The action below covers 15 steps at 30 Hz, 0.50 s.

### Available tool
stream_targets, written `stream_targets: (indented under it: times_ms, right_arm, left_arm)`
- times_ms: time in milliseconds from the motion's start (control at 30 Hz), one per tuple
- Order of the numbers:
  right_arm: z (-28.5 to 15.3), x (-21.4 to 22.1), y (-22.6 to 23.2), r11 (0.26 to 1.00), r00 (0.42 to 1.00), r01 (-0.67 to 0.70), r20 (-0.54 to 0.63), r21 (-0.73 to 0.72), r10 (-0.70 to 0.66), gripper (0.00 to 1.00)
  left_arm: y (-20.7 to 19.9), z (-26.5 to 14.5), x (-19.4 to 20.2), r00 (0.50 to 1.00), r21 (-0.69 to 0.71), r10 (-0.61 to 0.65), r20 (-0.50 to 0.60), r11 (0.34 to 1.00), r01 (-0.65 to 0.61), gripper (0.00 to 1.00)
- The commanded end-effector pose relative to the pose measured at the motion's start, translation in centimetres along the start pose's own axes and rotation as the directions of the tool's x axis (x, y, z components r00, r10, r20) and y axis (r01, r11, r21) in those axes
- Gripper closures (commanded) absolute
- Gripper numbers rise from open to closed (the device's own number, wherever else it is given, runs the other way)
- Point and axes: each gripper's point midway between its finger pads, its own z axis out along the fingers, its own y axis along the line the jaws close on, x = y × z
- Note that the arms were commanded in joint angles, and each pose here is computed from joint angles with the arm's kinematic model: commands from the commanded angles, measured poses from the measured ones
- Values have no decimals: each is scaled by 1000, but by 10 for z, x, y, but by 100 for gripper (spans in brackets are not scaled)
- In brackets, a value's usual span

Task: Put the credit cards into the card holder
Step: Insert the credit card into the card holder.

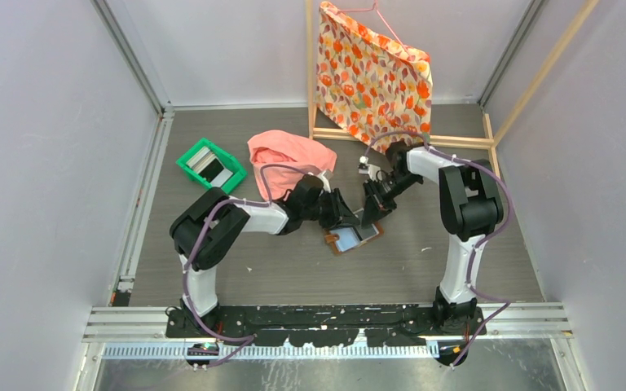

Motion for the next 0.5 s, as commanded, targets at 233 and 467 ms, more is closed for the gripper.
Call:
stream_targets:
  times_ms: [233, 467]
  right_arm:
    - [-8, -6, 9, 999, 998, 49, 26, 2, -49, 87]
    - [-27, -7, 43, 978, 978, 192, 95, -81, -184, 82]
  left_arm:
    - [-11, -30, -17, 990, 18, 138, 30, 990, -139, 65]
    - [-24, -74, -31, 931, -40, 359, 59, 933, -357, 63]
